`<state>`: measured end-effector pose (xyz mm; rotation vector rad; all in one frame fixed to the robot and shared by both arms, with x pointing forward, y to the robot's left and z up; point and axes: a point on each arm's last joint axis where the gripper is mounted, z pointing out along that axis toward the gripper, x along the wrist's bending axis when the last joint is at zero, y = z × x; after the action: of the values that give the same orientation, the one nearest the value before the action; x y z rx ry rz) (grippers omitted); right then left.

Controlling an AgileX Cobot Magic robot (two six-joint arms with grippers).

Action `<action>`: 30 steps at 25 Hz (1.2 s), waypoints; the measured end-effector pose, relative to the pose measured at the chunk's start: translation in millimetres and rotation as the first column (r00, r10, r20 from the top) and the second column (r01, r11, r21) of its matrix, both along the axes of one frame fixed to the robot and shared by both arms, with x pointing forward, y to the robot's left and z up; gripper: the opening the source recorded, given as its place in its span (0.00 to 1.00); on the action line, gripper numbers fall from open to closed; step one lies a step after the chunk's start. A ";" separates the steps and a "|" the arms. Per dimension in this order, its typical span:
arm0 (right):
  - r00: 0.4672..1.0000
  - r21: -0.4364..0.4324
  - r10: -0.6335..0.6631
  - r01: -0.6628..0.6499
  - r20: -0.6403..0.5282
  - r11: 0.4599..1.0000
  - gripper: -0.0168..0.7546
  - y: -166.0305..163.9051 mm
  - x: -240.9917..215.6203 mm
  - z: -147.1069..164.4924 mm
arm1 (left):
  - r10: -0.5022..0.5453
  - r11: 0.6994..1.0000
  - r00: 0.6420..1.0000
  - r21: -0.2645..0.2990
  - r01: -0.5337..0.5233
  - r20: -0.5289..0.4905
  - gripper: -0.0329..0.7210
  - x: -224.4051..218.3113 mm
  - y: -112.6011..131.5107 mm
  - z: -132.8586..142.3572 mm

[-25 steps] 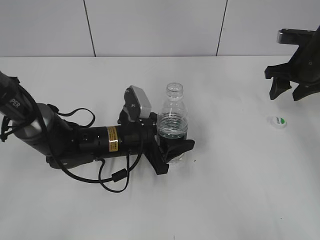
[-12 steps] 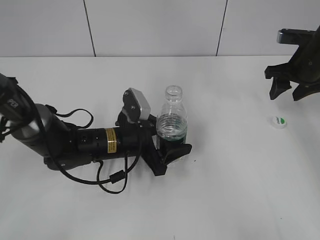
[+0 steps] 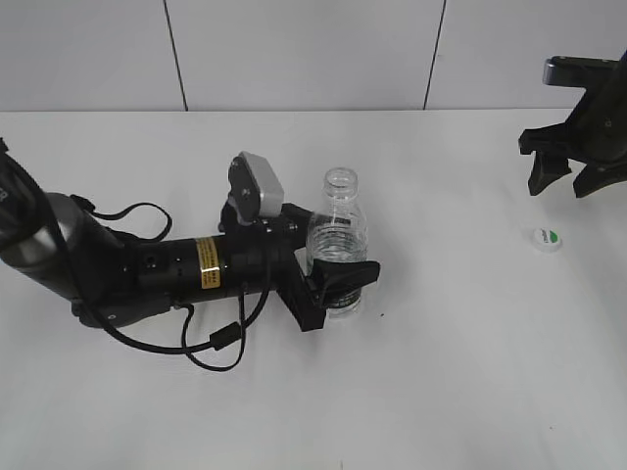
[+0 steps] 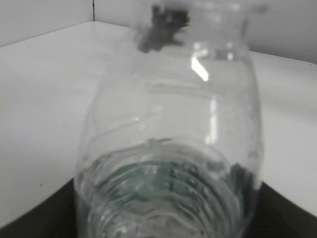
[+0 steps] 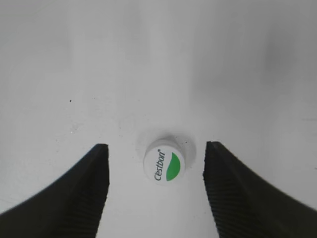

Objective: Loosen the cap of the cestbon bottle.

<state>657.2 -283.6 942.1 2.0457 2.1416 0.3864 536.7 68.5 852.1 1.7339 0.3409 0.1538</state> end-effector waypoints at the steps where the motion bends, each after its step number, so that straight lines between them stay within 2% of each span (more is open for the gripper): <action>1: 1.000 0.000 0.000 0.000 0.000 1.000 0.62 0.0 0.0 0.0 | -0.003 1.000 1.000 -0.007 0.003 0.010 0.69 0.1 -0.3 4.0; 15: 0.999 0.003 0.003 -0.003 0.034 1.000 0.62 0.5 6.6 20.1 | -0.007 0.996 0.989 -0.089 0.021 0.150 0.69 0.9 -1.7 63.2; 23: 0.999 0.002 0.007 -0.007 0.036 1.000 0.62 0.5 7.9 28.2 | 0.018 0.996 0.974 -0.092 0.003 0.225 0.69 -0.5 1.2 100.1; 25: 0.999 0.001 0.008 -0.008 0.031 1.000 0.62 0.4 7.3 28.4 | 0.035 0.998 0.971 -0.068 -0.019 0.235 0.69 -0.6 3.1 109.1; 29: 1.000 0.003 0.012 -0.012 0.004 1.000 0.62 0.6 4.8 31.7 | 0.103 0.992 0.961 0.041 -0.117 0.258 0.69 2.1 12.1 126.5; 30: 1.000 0.003 0.012 -0.012 0.002 1.000 0.62 0.7 4.6 32.7 | 0.116 0.990 0.957 0.052 -0.134 0.267 0.69 2.3 14.6 131.5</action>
<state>661.8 -283.0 974.8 2.0337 2.1547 0.3931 539.0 83.0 983.5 1.7352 0.2508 0.4892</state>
